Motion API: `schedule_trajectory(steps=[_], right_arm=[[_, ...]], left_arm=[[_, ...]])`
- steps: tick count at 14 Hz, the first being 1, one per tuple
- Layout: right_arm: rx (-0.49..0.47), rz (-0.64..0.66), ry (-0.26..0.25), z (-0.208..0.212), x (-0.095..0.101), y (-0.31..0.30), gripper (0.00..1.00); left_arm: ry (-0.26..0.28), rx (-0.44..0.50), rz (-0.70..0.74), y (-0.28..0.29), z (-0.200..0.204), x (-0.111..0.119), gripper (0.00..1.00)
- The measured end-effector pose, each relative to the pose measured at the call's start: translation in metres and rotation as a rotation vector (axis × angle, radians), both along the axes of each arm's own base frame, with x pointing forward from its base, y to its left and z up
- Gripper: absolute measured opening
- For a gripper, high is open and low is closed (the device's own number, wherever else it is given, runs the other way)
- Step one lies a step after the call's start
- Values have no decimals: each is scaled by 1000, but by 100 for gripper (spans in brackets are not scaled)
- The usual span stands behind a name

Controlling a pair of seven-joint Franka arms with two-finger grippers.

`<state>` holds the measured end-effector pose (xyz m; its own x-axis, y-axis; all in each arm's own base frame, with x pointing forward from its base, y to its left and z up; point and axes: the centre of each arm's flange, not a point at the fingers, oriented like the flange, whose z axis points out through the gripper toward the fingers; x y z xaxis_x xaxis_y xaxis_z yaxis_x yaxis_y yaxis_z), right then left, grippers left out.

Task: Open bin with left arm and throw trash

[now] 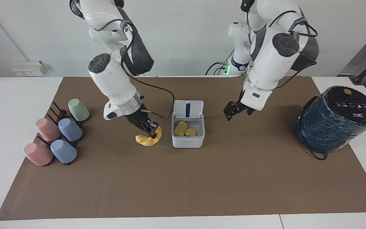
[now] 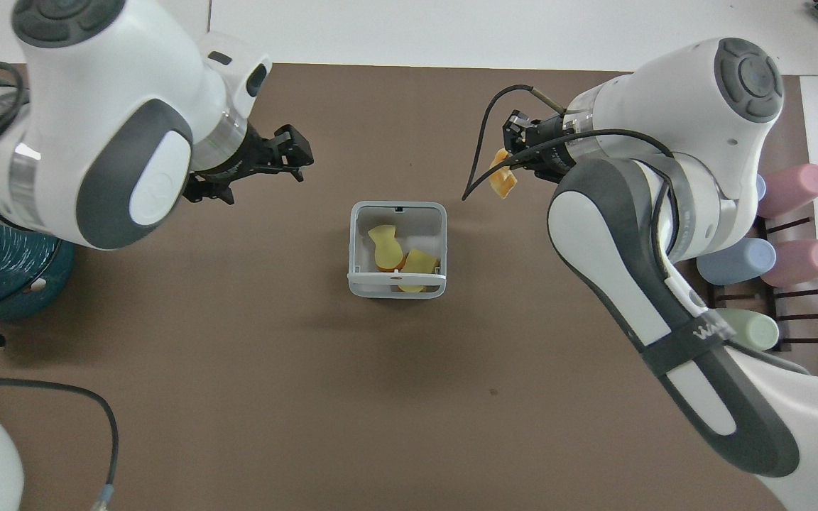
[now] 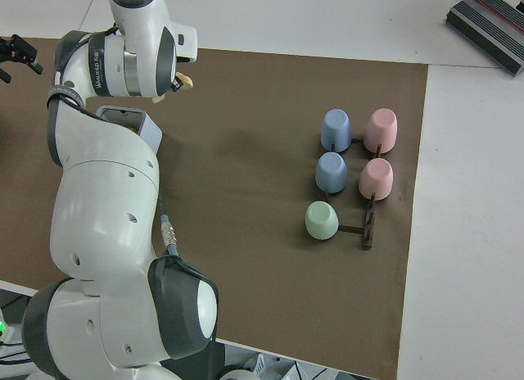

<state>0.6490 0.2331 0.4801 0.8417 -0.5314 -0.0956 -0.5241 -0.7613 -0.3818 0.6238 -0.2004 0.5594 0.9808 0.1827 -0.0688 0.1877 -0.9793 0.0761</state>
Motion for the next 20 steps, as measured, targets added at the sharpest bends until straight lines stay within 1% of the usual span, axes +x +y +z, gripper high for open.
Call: schedule_trajectory(steps=[1,3,5,7,9,10,12,14,15,17,18,19,20], right_arm=[[22,-4,11,0,-6,19,3],[42,-19,19,-2,-23,60,3],[48,-12,26,-14,-41,94,3],[47,-3,23,-29,-53,113,3],[40,2,29,-43,-61,119,3],[36,1,34,-47,-62,118,3],[26,0,50,-57,-64,116,3],[18,0,63,-65,-67,115,4],[16,1,67,-67,-68,115,7],[14,2,70,-69,-70,116,26],[15,3,69,-68,-70,116,38],[16,2,68,-67,-70,116,48],[17,2,65,-66,-70,116,60]], left_arm=[[2,7,-31,26,10,1,100],[6,37,-82,72,32,-5,100],[3,52,-92,96,53,-16,100],[12,68,-91,103,69,-29,100],[24,119,-94,110,86,-45,100],[23,129,-95,113,95,-52,100],[-5,134,-96,119,113,-63,100],[-17,133,-123,133,119,-69,100],[-23,132,-129,142,117,-69,100],[-38,132,-125,157,106,-68,100],[-43,132,-121,162,98,-67,100],[-48,131,-116,165,91,-67,100],[-51,130,-114,167,84,-67,100]])
